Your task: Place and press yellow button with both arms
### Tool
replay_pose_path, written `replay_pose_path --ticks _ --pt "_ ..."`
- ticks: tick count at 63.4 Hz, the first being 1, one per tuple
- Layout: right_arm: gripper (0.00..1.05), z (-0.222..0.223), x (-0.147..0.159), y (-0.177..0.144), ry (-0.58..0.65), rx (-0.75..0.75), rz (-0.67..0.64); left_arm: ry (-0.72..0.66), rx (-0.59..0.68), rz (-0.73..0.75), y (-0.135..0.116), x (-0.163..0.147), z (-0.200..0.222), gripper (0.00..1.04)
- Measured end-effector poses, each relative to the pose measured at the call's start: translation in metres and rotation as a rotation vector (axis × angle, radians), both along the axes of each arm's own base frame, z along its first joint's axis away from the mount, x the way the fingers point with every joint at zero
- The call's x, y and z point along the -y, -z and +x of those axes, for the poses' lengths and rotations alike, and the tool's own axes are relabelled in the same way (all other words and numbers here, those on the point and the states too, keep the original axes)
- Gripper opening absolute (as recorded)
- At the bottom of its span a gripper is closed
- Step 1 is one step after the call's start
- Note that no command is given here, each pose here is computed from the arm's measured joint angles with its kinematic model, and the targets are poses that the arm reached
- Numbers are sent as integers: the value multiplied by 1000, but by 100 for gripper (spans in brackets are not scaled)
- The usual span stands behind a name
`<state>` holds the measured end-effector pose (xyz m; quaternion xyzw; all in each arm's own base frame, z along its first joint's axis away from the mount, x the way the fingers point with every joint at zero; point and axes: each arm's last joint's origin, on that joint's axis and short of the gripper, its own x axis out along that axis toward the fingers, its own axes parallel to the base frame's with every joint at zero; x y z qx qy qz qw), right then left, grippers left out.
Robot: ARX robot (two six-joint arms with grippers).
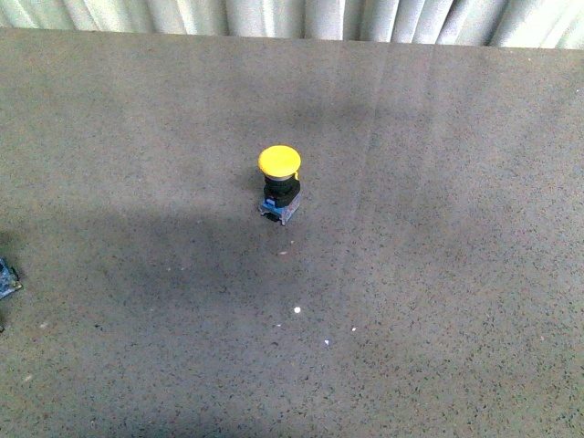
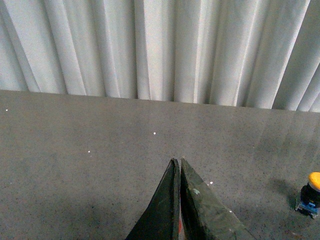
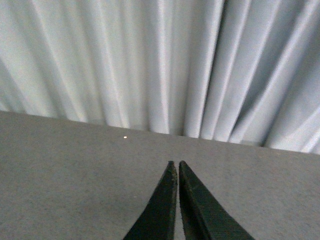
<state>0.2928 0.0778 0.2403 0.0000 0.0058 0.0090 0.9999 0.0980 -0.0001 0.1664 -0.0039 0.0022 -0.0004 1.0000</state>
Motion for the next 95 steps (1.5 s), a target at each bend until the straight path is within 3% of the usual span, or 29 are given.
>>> replay_pose_path --ticks 16,49,61,95 --pt "1 -59 40 34 21 3 2 1 0 0 0 0 0 1" --pt "1 -132 77 64 19 -1 3 1 0 0 0 0 0 1" --pt "1 -148 78 76 16 2 3 1 0 0 0 0 0 1" --pt "1 -170 78 68 16 29 3 1 0 0 0 0 0 1"
